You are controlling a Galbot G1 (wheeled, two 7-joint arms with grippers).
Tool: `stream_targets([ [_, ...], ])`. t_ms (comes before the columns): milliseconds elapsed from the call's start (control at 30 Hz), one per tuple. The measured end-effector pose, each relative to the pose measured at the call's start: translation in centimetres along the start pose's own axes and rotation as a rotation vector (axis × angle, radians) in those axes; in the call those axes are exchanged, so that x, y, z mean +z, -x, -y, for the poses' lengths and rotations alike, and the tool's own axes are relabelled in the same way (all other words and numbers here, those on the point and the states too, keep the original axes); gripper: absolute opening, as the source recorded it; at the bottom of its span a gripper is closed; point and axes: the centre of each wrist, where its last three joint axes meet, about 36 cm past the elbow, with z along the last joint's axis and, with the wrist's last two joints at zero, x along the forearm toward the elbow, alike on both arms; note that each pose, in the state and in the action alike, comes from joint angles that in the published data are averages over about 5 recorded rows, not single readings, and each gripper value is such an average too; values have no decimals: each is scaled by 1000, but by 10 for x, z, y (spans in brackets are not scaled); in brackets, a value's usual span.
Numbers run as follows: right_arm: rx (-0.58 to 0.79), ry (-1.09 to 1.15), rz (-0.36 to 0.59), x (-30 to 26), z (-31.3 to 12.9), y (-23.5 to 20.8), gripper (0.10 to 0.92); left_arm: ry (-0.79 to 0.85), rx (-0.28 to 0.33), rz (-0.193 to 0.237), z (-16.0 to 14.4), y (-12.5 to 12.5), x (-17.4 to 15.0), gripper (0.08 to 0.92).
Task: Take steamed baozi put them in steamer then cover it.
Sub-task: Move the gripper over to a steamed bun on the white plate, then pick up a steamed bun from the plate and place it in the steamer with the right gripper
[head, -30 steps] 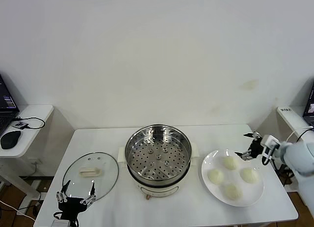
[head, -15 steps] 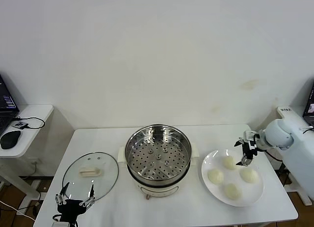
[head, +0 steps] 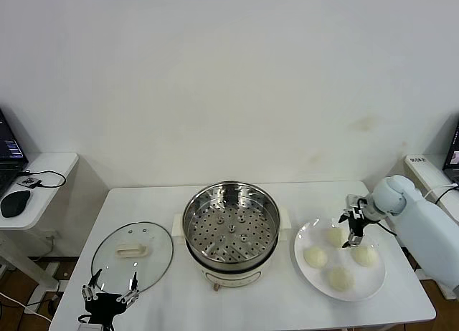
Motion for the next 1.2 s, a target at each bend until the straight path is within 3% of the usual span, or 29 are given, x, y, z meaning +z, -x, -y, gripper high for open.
stream_targets([
  [467,-27,31,-11,1,3,22,812,-5,6,-17,4,2,6,823],
  [867,-19,55,-3,8,10,14,505,-9,6,-28,6,3,10,823],
  [1200,7,61,31,3,25,-27,467,-8,8,-23,7,7,10,823],
])
